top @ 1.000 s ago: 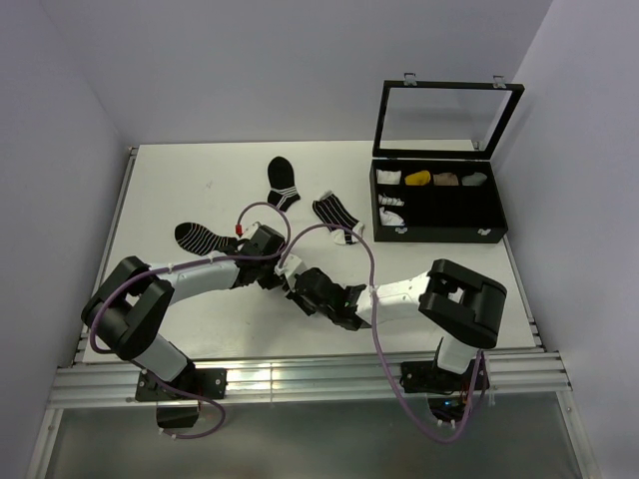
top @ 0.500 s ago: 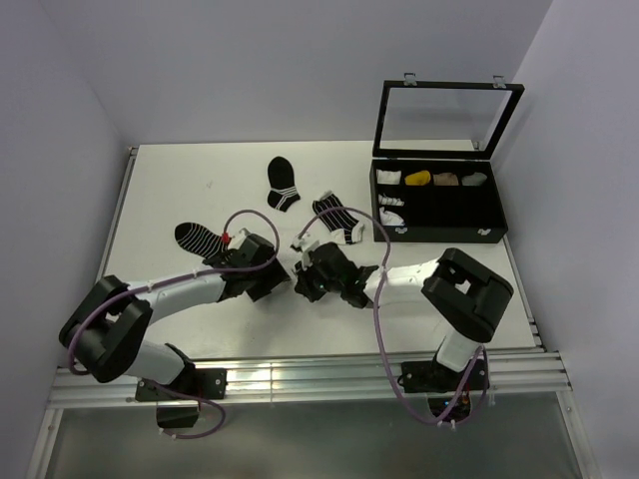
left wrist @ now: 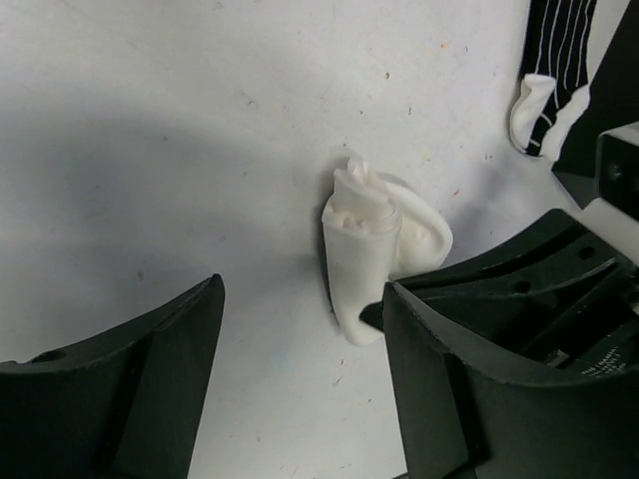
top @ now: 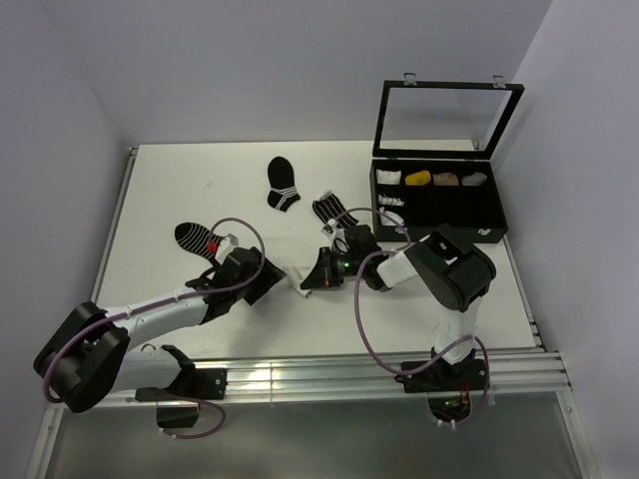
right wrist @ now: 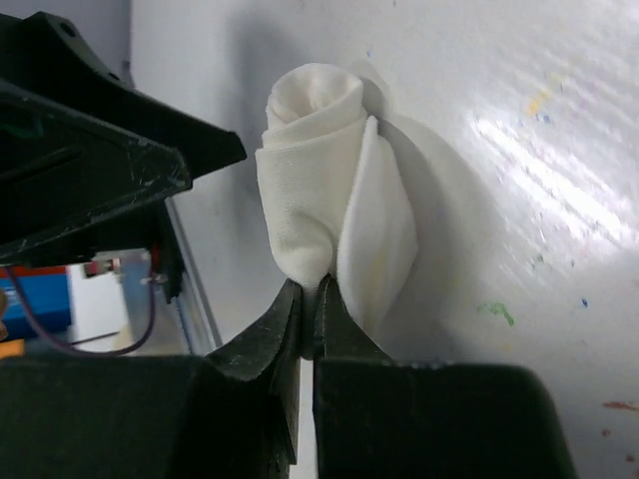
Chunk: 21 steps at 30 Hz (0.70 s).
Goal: Roll the socks
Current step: Roll the sock at the center of the board.
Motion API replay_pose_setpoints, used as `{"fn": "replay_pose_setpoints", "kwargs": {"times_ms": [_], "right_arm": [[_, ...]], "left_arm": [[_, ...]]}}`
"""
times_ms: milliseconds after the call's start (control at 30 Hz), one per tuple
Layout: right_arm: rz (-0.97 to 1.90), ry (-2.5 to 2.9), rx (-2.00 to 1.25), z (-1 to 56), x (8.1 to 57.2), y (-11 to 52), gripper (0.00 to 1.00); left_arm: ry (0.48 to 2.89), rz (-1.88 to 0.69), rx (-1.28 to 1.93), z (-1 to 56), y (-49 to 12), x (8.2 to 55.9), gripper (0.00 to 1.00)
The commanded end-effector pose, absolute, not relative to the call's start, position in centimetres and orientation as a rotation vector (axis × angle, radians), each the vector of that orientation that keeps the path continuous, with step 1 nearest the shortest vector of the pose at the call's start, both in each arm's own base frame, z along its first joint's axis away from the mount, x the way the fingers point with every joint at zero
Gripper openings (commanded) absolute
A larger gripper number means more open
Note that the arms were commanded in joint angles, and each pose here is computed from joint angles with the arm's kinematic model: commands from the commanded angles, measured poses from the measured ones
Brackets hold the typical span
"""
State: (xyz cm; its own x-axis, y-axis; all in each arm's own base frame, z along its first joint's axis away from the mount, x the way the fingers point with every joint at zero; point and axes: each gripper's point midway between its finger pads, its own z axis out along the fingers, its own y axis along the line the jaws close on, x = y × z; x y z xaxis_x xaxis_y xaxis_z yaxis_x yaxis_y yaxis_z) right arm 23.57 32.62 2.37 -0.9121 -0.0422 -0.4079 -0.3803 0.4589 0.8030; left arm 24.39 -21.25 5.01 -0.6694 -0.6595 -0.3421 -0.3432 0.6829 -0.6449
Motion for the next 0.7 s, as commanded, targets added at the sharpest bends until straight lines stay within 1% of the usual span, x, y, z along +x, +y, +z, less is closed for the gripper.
{"fn": "replay_pose_setpoints", "kwargs": {"times_ms": [0,33,233,567,667], "right_arm": [[1.634,2.411,-0.26,2.9,21.8,32.5,0.0],[1.637,2.416,-0.242,2.7,21.8,32.2,0.0],[1.652,2.447,-0.171,1.9,21.9,31.6,0.0],[1.676,2.459,-0.138,1.4,22.1,31.6,0.01],[1.692,2.457,-0.124,1.5,22.2,31.7,0.01]], "left_arm": [[2.267,-0.809,-0.754,6.4,-22.8,25.9,0.69],[2.274,-0.812,-0.755,6.2,-22.9,25.9,0.67],[2.321,-0.806,-0.736,5.0,-24.1,26.2,0.63],[2.355,-0.787,-0.721,3.7,-24.6,26.3,0.61],[2.392,-0.783,-0.719,3.0,-25.0,26.0,0.56]]}}
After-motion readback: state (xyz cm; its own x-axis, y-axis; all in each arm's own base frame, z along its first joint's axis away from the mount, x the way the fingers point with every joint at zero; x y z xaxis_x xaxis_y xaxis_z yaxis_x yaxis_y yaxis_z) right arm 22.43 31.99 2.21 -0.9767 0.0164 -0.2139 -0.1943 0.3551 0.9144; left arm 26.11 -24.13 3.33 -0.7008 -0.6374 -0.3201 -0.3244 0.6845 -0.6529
